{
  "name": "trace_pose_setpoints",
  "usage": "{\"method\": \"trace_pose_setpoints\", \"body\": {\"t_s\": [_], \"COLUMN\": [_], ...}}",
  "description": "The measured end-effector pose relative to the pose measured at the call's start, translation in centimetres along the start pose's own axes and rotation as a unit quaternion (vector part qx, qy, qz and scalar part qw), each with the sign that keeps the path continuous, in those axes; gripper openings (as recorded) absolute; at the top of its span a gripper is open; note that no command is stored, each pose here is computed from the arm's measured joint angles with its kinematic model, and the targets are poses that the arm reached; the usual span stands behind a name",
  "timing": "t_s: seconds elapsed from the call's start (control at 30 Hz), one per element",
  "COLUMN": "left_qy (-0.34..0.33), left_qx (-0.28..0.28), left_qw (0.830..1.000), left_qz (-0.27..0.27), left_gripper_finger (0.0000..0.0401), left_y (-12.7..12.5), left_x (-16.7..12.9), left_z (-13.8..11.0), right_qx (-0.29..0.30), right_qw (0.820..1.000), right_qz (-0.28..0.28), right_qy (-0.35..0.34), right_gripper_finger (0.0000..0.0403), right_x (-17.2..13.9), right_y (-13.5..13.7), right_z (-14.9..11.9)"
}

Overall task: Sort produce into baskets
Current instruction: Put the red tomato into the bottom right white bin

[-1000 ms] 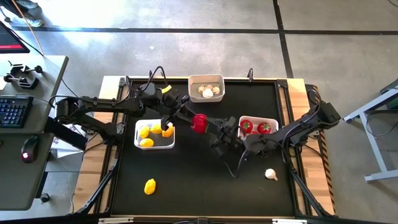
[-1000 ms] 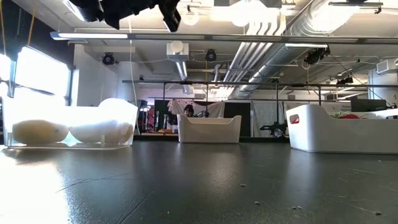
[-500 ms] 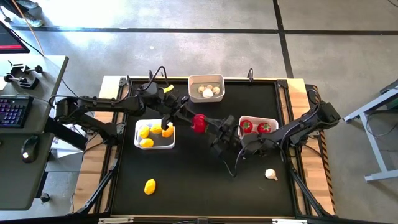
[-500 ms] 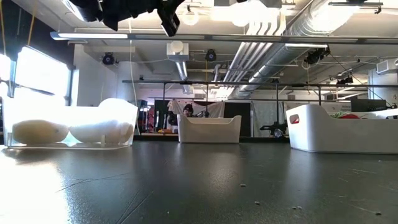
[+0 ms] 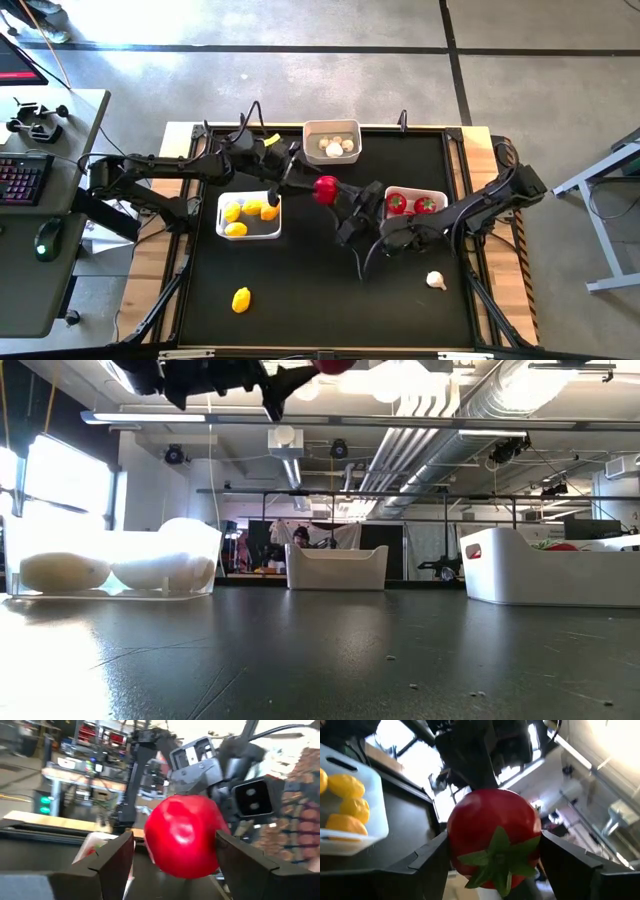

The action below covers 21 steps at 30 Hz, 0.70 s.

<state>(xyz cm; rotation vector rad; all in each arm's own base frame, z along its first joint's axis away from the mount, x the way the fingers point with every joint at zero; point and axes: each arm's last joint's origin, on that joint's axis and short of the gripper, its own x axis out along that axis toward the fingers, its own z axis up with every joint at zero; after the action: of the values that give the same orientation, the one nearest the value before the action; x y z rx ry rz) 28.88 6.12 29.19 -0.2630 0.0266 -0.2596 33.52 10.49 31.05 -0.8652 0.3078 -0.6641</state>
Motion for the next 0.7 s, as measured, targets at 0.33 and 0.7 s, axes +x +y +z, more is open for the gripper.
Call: {"method": "trace_pose_setpoints", "body": {"t_s": [0.33,0.7], "left_qy": [0.063,0.065], "left_qx": [0.033,0.053], "left_qw": [0.994,0.992], "left_qz": [0.083,0.097], "left_gripper_finger": [0.0259,0.0259], "left_y": [0.7,0.1], "left_x": [0.1,0.3], "left_z": [-1.9,-1.9], "right_qx": [0.097,0.189], "right_qw": [0.988,0.888], "right_qz": [0.081,0.218], "right_qy": [0.090,0.359], "right_gripper_finger": [0.0258,0.0250], "right_x": [-1.5,-3.2], "right_y": [-3.7,-7.4], "right_z": [-0.3,-4.4]}}
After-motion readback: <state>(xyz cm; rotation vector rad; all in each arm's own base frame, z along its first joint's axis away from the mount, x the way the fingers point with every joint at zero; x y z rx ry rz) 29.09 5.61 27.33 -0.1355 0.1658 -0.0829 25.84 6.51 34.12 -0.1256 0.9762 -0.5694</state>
